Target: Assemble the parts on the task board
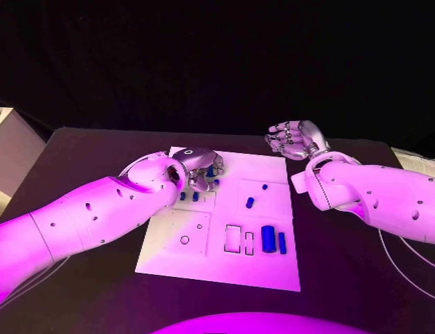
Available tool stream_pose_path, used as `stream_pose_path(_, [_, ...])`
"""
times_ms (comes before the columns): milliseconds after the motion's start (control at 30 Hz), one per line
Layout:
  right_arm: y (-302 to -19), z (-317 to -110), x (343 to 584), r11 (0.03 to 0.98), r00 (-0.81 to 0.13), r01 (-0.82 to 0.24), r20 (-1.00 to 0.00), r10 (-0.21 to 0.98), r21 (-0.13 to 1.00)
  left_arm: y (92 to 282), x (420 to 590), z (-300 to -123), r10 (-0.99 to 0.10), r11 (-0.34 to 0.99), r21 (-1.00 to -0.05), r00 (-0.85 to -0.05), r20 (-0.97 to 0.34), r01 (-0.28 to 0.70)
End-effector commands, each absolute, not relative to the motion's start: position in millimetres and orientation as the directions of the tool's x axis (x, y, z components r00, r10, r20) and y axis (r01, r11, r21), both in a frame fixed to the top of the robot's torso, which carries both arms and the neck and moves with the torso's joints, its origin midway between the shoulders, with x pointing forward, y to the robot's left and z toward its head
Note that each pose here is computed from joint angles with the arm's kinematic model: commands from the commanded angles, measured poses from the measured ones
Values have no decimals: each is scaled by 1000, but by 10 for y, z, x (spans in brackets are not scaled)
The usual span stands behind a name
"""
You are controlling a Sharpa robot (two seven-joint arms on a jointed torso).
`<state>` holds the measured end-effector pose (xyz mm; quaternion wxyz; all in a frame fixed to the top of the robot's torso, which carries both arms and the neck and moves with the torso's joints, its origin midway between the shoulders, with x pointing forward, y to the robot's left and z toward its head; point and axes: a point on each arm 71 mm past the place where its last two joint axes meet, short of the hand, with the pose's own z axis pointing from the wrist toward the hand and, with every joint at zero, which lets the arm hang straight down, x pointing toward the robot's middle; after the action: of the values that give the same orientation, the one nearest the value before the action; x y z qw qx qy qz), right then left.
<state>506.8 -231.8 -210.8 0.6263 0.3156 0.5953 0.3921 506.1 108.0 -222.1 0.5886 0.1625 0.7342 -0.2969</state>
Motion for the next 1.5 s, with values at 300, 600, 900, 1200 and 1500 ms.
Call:
stream_pose_path(300, [-2291,-2105,5063,490,-33,-128,-498,867,862,1021,5080,-2271,-41,792,-203,-282,-959,576])
stream_pose_path(600, [-2275,-2103,5063,490,-36,-132,-498,866,862,999,5098,-2305,-25,798,-198,-297,-954,569])
stream_pose_path(900, [-2268,-2101,5061,491,-37,-135,-500,865,860,1001,5111,-2324,-22,797,-202,-307,-952,569])
stream_pose_path(1200, [-2259,-2099,5064,493,-38,-141,-503,864,858,998,5110,-2330,-28,791,-212,-312,-950,574])
stream_pose_path(1500, [-2254,-2098,5065,497,-39,-146,-507,861,855,1002,5107,-2333,-37,788,-227,-323,-946,573])
